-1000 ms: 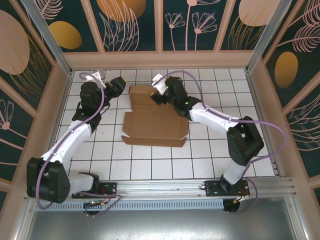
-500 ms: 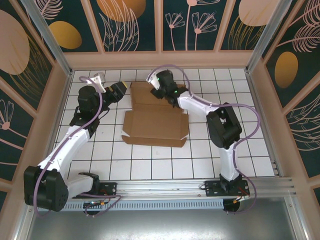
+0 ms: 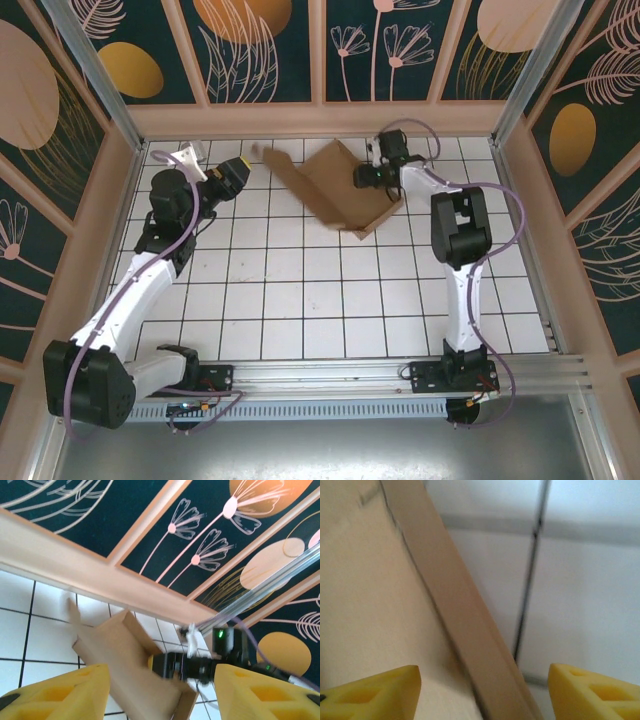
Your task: Fold the paper box
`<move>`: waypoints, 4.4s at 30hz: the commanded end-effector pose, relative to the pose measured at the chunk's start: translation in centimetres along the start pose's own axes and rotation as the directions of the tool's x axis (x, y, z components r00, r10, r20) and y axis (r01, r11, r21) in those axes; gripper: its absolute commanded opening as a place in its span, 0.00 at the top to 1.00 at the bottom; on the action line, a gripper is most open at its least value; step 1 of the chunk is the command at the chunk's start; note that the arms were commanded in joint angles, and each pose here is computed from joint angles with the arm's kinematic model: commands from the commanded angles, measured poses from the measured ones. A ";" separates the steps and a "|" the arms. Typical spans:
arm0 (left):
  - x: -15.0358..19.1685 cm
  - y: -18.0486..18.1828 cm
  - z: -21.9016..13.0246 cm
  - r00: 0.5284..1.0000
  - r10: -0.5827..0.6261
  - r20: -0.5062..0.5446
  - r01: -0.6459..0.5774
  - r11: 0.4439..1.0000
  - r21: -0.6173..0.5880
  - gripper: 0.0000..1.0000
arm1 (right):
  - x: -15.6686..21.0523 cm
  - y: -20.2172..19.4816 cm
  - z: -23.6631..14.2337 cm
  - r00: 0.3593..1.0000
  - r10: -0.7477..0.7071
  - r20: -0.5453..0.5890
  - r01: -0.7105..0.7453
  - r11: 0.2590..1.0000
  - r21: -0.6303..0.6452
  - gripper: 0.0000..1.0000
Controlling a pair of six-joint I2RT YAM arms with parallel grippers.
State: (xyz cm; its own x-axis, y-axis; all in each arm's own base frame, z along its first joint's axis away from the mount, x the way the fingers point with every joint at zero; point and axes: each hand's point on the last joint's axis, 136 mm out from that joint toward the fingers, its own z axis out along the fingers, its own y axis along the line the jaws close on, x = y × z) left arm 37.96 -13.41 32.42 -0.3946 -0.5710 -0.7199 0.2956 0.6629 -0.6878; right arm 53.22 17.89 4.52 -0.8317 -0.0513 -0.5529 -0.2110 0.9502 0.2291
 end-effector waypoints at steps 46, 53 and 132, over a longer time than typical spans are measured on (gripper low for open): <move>4.5 3.8 -1.3 0.996 -0.041 -0.081 0.025 0.983 -0.182 0.45 | -6.4 18.6 -7.9 0.924 -0.280 0.262 0.325 0.934 -0.149 0.25; 9.5 4.7 0.2 0.975 -0.038 -0.218 0.000 0.985 -0.172 0.42 | -6.9 12.9 -6.7 0.950 -0.218 0.224 0.252 0.958 -0.138 0.24; 9.8 10.2 13.4 0.815 0.429 -0.390 -0.507 0.854 -0.118 0.89 | -6.3 1.3 -14.3 0.725 -0.423 0.543 0.515 0.857 -0.021 0.34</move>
State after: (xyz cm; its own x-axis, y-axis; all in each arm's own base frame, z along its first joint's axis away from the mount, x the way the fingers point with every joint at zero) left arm 48.39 -18.04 16.88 -0.5453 -0.0229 -0.8379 0.3041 0.9261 -0.2232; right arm 50.13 13.90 18.15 -0.3591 -0.1745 -0.9168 -0.5241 0.8505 0.0434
